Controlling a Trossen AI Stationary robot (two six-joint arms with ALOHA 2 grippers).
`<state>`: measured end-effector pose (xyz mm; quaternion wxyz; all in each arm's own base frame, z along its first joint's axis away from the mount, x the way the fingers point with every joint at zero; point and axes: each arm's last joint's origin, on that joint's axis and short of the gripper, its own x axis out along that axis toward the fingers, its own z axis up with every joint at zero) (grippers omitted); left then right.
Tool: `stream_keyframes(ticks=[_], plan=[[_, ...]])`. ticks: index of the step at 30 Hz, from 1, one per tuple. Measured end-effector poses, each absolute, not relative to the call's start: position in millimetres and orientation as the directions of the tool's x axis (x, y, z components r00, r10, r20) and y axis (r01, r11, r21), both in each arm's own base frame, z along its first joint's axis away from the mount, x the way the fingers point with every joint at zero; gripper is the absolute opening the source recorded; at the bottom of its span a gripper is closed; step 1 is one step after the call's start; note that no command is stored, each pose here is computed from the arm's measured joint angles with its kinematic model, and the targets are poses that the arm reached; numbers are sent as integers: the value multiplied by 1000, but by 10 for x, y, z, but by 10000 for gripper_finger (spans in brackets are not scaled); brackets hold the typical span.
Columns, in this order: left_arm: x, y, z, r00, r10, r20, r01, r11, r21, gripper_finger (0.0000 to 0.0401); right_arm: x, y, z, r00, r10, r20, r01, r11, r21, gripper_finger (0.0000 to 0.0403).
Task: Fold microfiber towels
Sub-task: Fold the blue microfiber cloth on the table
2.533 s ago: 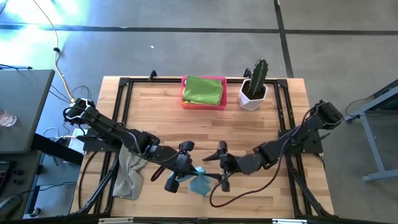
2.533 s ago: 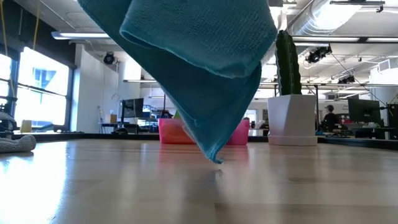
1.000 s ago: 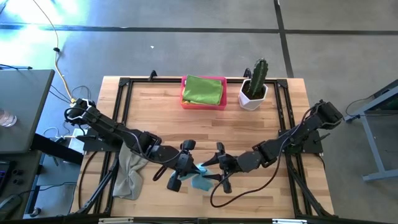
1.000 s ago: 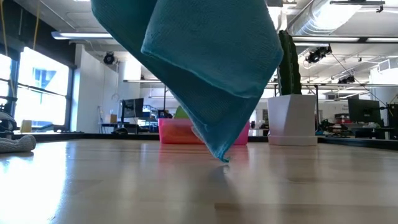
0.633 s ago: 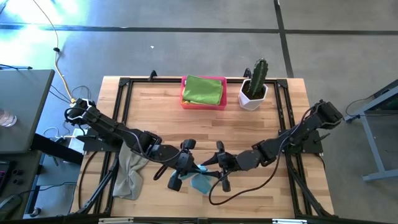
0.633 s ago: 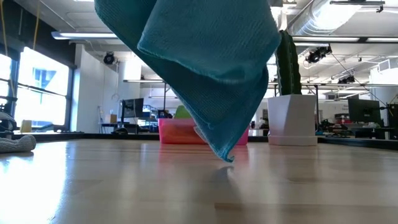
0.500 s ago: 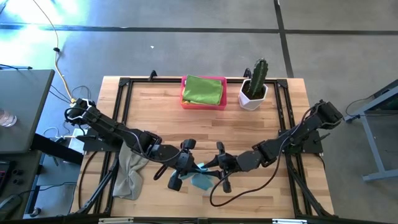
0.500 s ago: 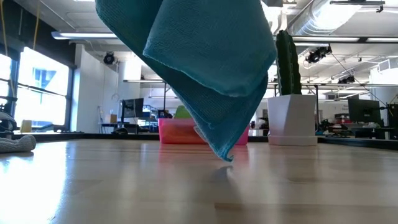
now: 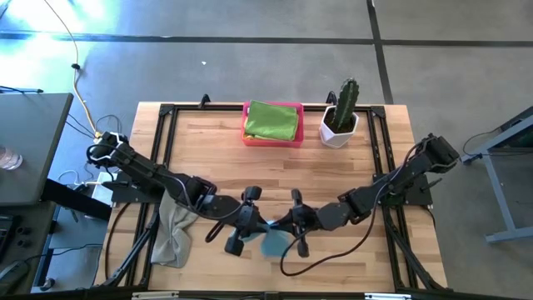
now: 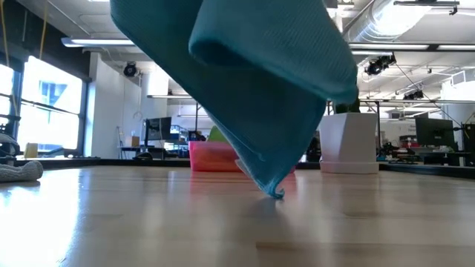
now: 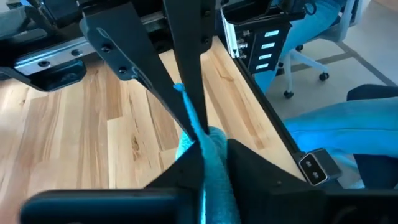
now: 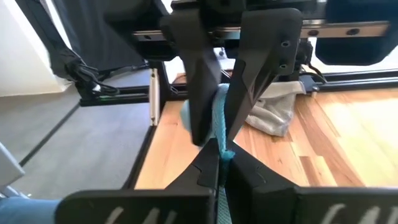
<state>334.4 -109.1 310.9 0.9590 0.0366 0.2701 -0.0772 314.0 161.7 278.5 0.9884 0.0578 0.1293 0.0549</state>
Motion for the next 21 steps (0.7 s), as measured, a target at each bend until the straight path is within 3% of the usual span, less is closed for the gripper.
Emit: stream_keyframes(ticks=[10, 15, 18, 21], plan=[[3352, -1083, 3143, 860, -106, -500, 146, 988, 42, 174, 3103, 1587, 2630, 917, 89, -388, -35, 989, 143, 0], [3382, -1048, 3099, 858, -45, -511, 62, 998, 16, 187, 3066, 1548, 2546, 877, 62, -476, 25, 984, 174, 0], [3466, -1027, 2961, 839, -5, -544, 19, 1000, 19, 188, 3065, 1531, 2522, 850, 128, -512, -41, 983, 177, 0], [3584, -1013, 2785, 819, 13, -573, 4, 1000, 30, 188, 3040, 1447, 2480, 822, 60, -567, 66, 978, 200, 0]])
